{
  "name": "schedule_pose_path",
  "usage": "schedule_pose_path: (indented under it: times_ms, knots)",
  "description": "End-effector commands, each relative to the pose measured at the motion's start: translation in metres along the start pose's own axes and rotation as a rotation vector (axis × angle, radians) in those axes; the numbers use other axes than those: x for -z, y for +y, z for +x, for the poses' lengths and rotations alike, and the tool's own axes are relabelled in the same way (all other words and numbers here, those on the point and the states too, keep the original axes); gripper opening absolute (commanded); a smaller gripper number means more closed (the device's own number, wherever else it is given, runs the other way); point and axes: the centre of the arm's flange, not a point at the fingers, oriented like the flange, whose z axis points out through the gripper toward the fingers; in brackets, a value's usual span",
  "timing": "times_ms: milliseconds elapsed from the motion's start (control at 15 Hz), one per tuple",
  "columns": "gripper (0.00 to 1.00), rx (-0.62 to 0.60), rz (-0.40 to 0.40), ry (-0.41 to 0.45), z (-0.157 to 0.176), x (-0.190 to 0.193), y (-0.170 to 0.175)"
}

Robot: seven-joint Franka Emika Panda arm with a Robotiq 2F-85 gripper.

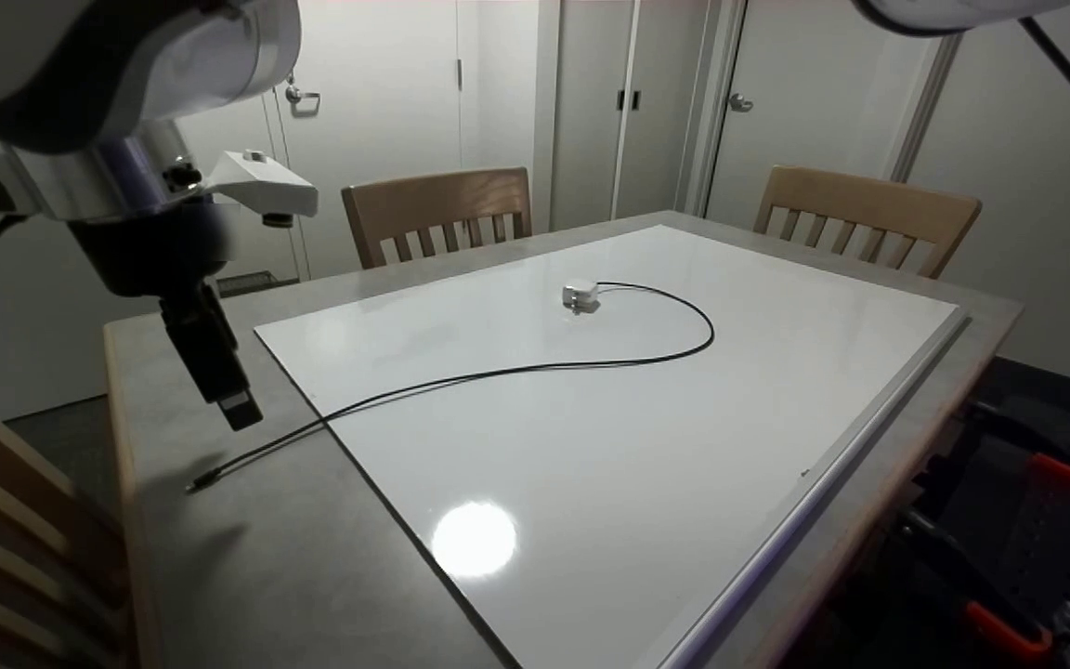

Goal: Coil the phone charger

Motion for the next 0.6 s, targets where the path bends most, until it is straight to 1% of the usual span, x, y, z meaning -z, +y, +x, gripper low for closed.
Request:
schedule_pose_path:
  times_ms: [0,200,533]
  knots:
    - [1.0,0.0,0.0,0.0,0.0,0.0,0.0]
    - [1.0,0.01,0.009,-0.004,0.009,-0.003,0.005]
    - [1.0,0.011,0.021,-0.012,0.019,-0.004,-0.002]
